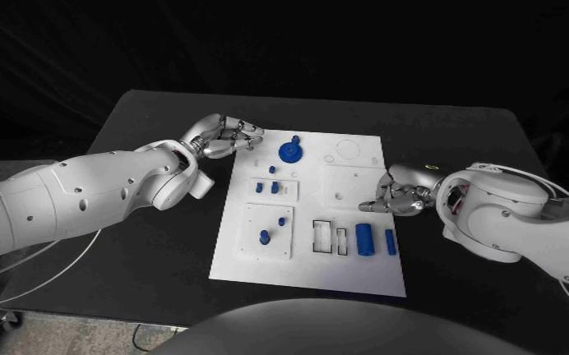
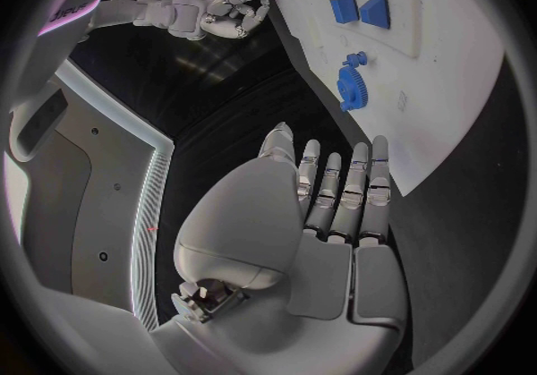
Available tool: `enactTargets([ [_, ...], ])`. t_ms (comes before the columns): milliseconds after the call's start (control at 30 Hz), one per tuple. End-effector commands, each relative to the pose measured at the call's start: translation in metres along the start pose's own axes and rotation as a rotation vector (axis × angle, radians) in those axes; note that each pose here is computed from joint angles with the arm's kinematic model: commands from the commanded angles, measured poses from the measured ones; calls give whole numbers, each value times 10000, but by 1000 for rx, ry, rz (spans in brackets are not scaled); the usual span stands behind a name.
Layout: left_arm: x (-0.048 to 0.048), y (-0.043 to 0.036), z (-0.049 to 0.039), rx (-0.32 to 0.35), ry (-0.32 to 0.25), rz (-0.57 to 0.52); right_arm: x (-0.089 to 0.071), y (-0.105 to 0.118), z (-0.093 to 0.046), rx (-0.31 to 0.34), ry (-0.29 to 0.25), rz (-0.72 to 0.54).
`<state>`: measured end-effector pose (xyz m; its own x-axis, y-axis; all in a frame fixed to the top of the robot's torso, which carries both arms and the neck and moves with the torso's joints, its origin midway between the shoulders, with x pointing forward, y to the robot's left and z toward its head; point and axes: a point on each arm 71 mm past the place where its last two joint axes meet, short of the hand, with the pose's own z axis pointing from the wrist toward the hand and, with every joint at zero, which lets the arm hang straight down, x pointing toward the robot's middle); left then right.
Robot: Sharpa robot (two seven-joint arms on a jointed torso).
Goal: Assemble the parts on the task board
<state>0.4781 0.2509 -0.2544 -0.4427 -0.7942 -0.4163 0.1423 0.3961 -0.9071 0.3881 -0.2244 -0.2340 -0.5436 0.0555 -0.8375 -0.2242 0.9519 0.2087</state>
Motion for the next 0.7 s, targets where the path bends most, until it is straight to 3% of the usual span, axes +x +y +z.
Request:
enactTargets([
  [33,7,-7,-7,12,3,-10,34,19,-56,50,-24,-101],
  [333,14,13,-14,6,10,-14,99,132,-156,27,-35,-108],
  [700,12,26,-21,-1,14,-16,189,161,-176,25,-22,-98],
])
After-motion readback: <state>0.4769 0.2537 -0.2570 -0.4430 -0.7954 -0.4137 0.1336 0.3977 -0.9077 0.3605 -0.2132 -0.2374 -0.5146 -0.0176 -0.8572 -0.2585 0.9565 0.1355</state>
